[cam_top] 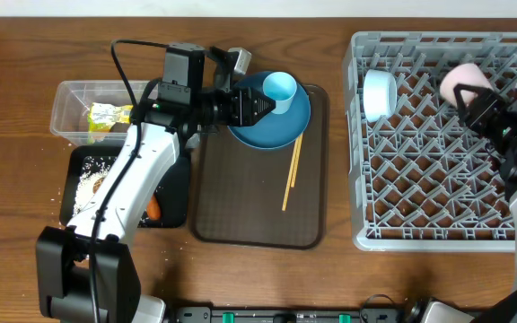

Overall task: Sort waste into correct bins and load items into the dishwasher rack
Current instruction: 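Release the cup from the left gripper and carry it right, then lower the pink cup upside down into the rack with the right gripper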

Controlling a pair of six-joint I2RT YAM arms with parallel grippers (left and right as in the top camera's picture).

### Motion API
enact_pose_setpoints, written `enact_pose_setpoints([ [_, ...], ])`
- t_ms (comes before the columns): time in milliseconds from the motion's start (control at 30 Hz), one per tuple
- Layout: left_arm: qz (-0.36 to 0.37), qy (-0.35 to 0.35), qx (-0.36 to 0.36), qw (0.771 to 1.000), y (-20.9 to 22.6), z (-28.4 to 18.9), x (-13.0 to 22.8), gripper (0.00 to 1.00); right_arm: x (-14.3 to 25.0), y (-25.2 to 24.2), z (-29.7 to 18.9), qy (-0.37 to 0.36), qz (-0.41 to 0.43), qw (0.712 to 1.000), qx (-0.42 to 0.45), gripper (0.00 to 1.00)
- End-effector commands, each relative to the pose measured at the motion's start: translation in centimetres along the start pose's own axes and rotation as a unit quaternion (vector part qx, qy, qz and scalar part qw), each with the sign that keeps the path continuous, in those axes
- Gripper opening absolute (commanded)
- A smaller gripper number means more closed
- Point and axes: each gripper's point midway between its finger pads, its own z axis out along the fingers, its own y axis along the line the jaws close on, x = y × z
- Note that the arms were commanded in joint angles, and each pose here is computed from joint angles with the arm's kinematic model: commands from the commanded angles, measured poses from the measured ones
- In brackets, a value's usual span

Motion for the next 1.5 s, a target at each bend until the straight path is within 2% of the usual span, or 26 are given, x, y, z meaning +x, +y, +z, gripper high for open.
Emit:
enact_pose_setpoints([
  [0,0.001,0.001,-0.021,1.0,1.0,0.1,0.3,0.36,-3.4,0.6,-1.5,-0.033,-0.058,0.996,0.062,0.01],
  [200,-0.008,0.007,-0.035,0.999,1.6,0.1,0.7,0.36,-4.0,2.3,-3.0,-0.009,-0.114,0.983,0.141,0.01],
  [433,-0.018,0.018,-0.038,0.999,1.7,0.1,1.3,0.36,-1.4,3.4,-2.1,0.037,-0.159,0.97,0.179,0.01],
  [667,-0.043,0.037,-0.09,0.994,3.6,-0.3,2.7,0.36,1.6,1.6,1.2,0.099,-0.158,0.963,0.196,0.01],
  [933,-0.044,0.037,-0.098,0.994,3.8,-0.3,2.7,0.36,4.8,-0.4,4.6,0.16,-0.157,0.952,0.208,0.01],
  [1367,-0.044,0.037,-0.098,0.994,3.8,-0.3,2.7,0.36,8.3,-2.7,7.3,0.218,-0.153,0.938,0.221,0.01],
  [1400,-0.044,0.037,-0.098,0.994,3.9,-0.3,2.7,0.36,8.4,-2.8,7.4,0.22,-0.153,0.938,0.221,0.05],
  [1467,-0.044,0.037,-0.098,0.994,3.9,-0.3,2.7,0.36,8.7,-2.7,7.6,0.224,-0.151,0.939,0.215,0.29],
])
